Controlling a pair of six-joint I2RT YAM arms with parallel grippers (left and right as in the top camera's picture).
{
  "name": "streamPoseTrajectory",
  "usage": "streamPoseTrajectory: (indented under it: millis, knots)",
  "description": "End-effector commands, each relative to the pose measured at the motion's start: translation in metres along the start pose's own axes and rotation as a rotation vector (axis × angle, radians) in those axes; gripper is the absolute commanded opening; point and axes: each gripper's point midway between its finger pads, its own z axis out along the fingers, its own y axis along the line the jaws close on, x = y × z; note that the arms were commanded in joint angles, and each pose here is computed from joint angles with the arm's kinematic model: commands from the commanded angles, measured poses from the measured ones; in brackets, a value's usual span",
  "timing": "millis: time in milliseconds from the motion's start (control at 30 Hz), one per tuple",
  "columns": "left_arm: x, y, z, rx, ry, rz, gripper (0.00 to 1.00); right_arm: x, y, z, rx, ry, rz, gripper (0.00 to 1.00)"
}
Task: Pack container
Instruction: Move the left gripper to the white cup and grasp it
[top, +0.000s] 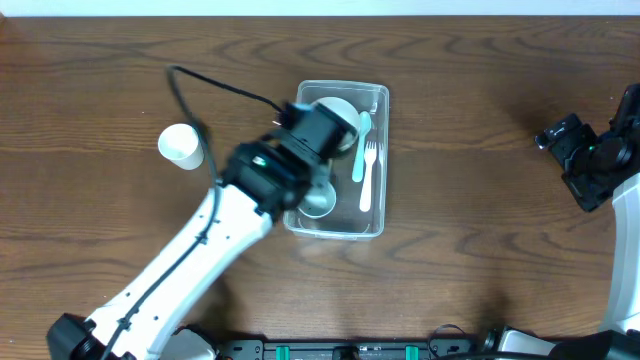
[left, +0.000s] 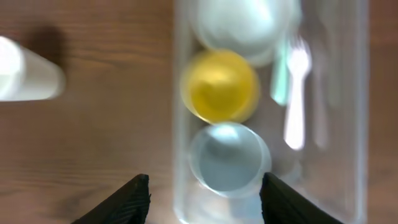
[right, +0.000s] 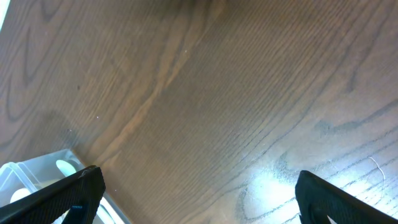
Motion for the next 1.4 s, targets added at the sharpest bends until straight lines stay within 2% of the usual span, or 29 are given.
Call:
streamPoseTrajectory:
  millis: [0, 200, 400, 700, 933, 1133, 1367]
  knots:
    - [-0.032, 0.046, 0.002, -0.103, -0.075, -0.095, 0.63, -0.003, -0.001, -0.001, 0.001, -0.004, 0.002, 0.99]
    - [-0.065, 0.115, 0.023, -0.196, -0.116, -0.254, 0.65, -0.003, -0.001, -0.001, 0.001, -0.004, 0.002, 0.99]
    - [-0.075, 0.161, 0.059, -0.255, -0.078, -0.287, 0.65, -0.003, -0.001, -0.001, 0.001, -0.004, 0.002, 0.99]
    - [-0.052, 0.191, 0.126, -0.326, 0.087, -0.299, 0.66, -0.003, -0.001, -0.001, 0.001, -0.004, 0.002, 0.99]
    - [-0.029, 0.192, 0.157, -0.334, 0.192, -0.292, 0.64, -0.003, -0.001, -0.001, 0.001, -0.004, 0.002, 0.99]
    - [-0.009, 0.179, 0.174, -0.271, 0.279, -0.293, 0.45, -0.003, -0.001, -0.001, 0.001, -0.004, 0.002, 0.99]
    - [0.005, 0.177, 0.177, -0.269, 0.341, -0.287, 0.08, -0.003, -0.001, -0.001, 0.001, -0.004, 0.002, 0.99]
